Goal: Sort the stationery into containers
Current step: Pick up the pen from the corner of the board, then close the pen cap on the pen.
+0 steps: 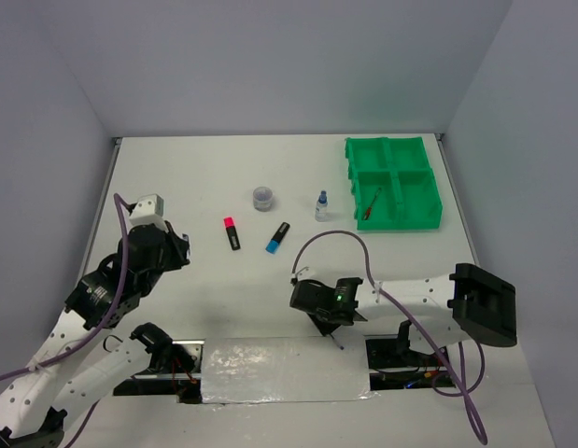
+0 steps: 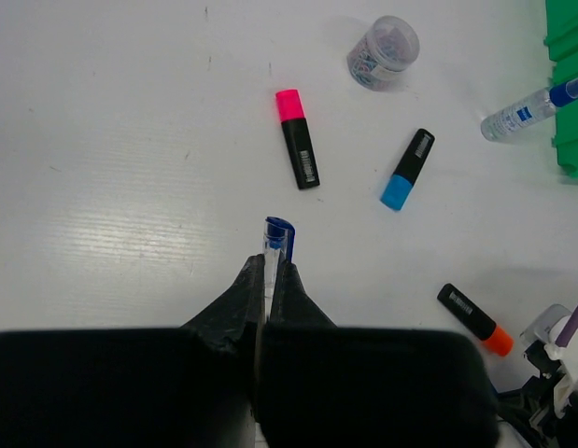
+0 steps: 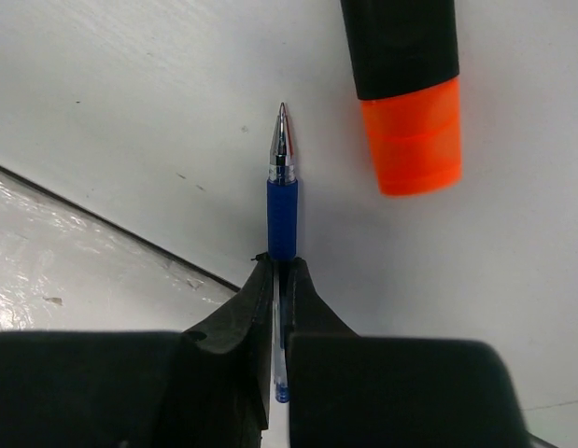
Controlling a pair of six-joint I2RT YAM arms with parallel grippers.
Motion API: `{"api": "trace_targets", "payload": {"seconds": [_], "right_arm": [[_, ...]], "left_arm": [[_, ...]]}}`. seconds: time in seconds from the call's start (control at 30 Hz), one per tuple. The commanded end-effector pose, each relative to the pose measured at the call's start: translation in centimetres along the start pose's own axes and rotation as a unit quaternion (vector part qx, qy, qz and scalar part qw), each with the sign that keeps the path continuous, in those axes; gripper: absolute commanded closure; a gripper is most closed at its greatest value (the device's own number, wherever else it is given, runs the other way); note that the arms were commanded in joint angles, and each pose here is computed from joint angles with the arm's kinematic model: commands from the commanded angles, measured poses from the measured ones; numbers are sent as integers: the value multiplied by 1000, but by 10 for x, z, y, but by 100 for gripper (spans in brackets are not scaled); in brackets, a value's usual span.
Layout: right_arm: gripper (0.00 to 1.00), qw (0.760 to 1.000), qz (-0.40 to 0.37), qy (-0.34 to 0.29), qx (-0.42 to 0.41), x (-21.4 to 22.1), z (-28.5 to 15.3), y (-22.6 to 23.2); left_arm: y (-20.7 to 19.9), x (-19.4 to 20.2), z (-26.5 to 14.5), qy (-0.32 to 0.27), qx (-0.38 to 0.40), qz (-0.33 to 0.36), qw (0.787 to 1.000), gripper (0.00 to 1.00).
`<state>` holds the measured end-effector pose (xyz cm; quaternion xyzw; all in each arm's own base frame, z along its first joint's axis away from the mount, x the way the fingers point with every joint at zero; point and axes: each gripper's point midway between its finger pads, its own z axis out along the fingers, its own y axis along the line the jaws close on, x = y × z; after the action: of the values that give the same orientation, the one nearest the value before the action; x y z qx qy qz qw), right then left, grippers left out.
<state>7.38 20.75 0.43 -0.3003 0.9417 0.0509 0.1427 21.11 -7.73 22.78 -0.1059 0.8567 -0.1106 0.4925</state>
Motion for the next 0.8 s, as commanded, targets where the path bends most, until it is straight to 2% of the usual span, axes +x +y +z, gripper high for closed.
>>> {"api": "trace_targets", "payload": {"seconds": [0.0,0.1,0.2,0.27,0.3,0.33,0.37,0.4,0.47,0.63,0.77], "right_arm": [[100,998,-3,35,-43,20,13,24],[100,996,-12,-1,-91,3,-4,44],[100,984,-8,-88,-156,-34,-45,70],[100,962,15,-169,-215,-63,-89,87],[100,938,31,-221,-265,-84,-114,104],[100,914,57,-248,-316,-93,-137,118],[100,861,78,-315,-391,-111,-175,130],[100,834,93,-337,-427,-116,-194,135],[100,782,134,-373,-481,-131,-232,139],[100,746,121,-412,-510,-150,-265,158],[100,749,105,-436,-488,-169,-272,165]], "left_arm": [[-1,-20,-12,-30,3,-24,999,100],[-8,-28,-22,-39,25,-45,998,100],[-26,-37,-33,-53,78,-79,992,100],[-52,-39,-43,-53,158,-103,981,100],[-68,-49,-49,-79,211,-136,965,100],[-79,-50,-54,-84,248,-150,954,100],[-90,-37,-52,-65,283,-159,944,100],[-103,-54,-65,-89,328,-192,921,100],[-113,-51,-66,-77,358,-217,905,100],[-131,-61,-76,-82,417,-260,867,100],[-134,-60,-79,-73,427,-264,862,100]]}}
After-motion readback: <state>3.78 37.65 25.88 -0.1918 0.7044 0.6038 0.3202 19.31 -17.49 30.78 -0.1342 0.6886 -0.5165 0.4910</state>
